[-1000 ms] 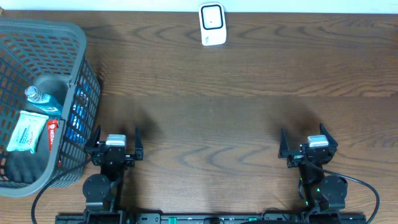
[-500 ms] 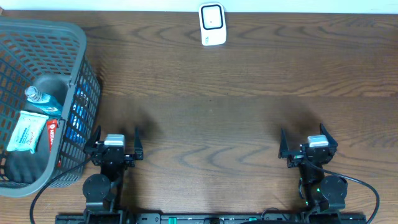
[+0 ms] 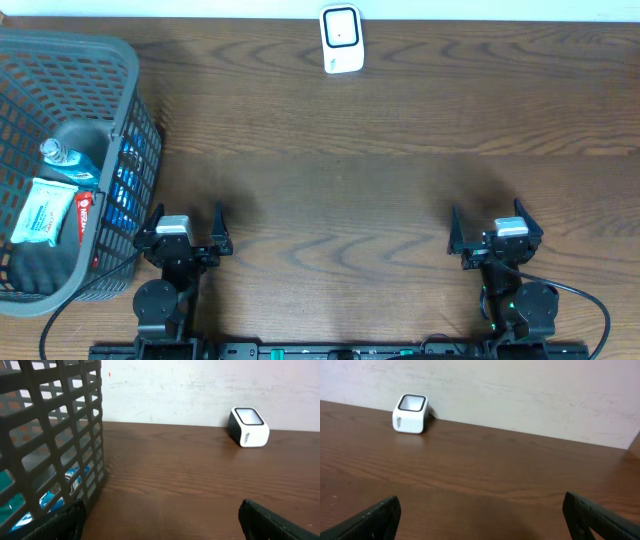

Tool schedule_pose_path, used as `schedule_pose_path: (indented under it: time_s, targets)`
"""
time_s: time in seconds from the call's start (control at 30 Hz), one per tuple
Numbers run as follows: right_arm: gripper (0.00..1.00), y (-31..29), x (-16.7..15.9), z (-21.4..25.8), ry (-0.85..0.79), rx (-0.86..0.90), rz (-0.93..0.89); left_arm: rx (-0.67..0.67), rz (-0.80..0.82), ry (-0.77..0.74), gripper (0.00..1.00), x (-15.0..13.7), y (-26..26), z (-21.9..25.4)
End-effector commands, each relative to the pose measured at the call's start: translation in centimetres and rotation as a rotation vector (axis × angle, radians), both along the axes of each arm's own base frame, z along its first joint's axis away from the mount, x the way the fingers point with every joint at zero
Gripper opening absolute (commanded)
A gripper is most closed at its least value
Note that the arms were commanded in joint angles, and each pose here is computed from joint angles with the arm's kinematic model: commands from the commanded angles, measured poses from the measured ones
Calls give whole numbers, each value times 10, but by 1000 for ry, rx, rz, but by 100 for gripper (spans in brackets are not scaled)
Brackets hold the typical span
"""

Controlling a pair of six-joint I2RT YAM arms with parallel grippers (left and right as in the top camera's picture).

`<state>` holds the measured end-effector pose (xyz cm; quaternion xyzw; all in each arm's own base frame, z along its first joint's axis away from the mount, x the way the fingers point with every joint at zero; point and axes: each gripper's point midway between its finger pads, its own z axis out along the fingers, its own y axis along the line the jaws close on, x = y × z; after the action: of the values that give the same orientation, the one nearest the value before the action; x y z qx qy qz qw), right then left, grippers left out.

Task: Scan the item barcode

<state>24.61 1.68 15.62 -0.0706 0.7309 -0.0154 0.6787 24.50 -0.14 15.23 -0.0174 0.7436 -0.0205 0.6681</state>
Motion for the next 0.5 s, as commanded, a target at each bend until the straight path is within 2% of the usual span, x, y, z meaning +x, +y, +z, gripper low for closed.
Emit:
schedule_pose_path:
  time_s: [0.0, 0.27, 0.47]
  targets:
    - [99, -3, 0, 1, -3, 7, -17, -31, -1, 42, 98, -1, -1, -14]
    - [99, -3, 0, 1, -3, 7, -17, -38, -1, 38, 98, -1, -1, -12]
    - [99, -3, 0, 1, -3, 7, -17, -35, -2, -30, 98, -8, -1, 34]
